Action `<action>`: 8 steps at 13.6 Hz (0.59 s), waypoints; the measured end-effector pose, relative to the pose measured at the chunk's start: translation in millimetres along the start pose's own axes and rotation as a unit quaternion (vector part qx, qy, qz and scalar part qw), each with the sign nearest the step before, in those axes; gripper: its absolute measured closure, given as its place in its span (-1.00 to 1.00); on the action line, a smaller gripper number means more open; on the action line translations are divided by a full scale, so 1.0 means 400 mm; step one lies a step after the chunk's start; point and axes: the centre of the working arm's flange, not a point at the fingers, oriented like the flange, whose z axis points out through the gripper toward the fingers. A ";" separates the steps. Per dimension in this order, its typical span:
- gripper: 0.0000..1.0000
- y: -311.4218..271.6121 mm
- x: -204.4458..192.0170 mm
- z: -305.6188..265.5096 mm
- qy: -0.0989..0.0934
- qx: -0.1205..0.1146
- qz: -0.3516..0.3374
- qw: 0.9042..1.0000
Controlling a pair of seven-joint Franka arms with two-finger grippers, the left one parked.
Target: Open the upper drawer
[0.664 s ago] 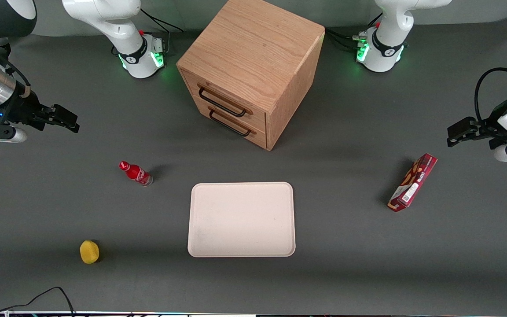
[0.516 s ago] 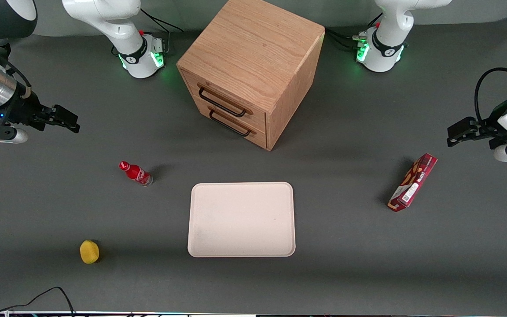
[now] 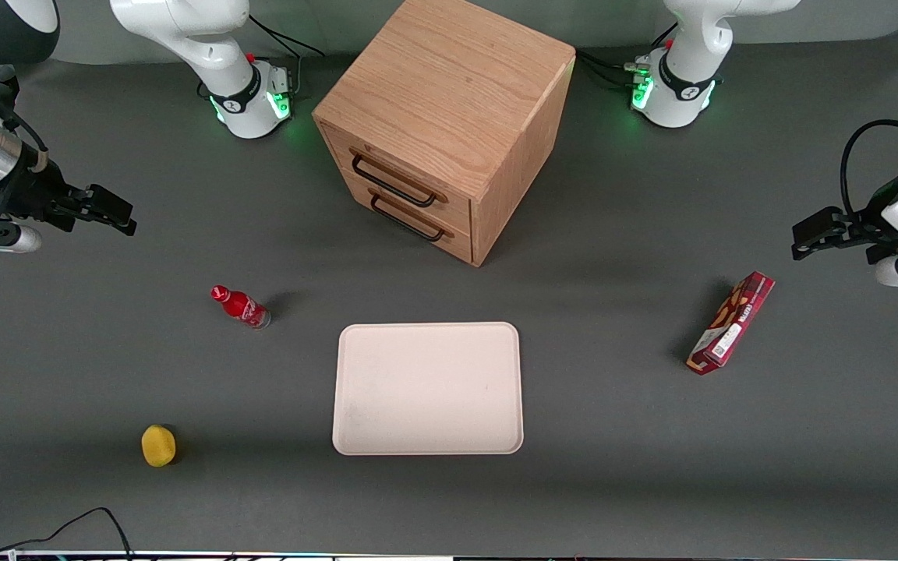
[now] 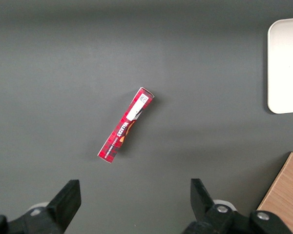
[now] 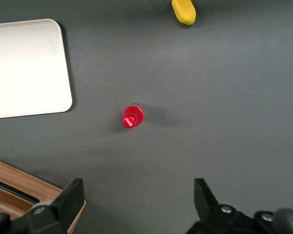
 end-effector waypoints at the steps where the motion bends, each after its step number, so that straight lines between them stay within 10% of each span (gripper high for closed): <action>1: -1.00 -0.007 -0.004 0.000 -0.005 -0.001 -0.006 1.000; 5: -1.00 -0.191 -0.061 -0.055 -0.002 -0.001 -0.079 0.997; 8: -1.00 -0.401 -0.152 -0.086 -0.011 0.053 -0.151 0.987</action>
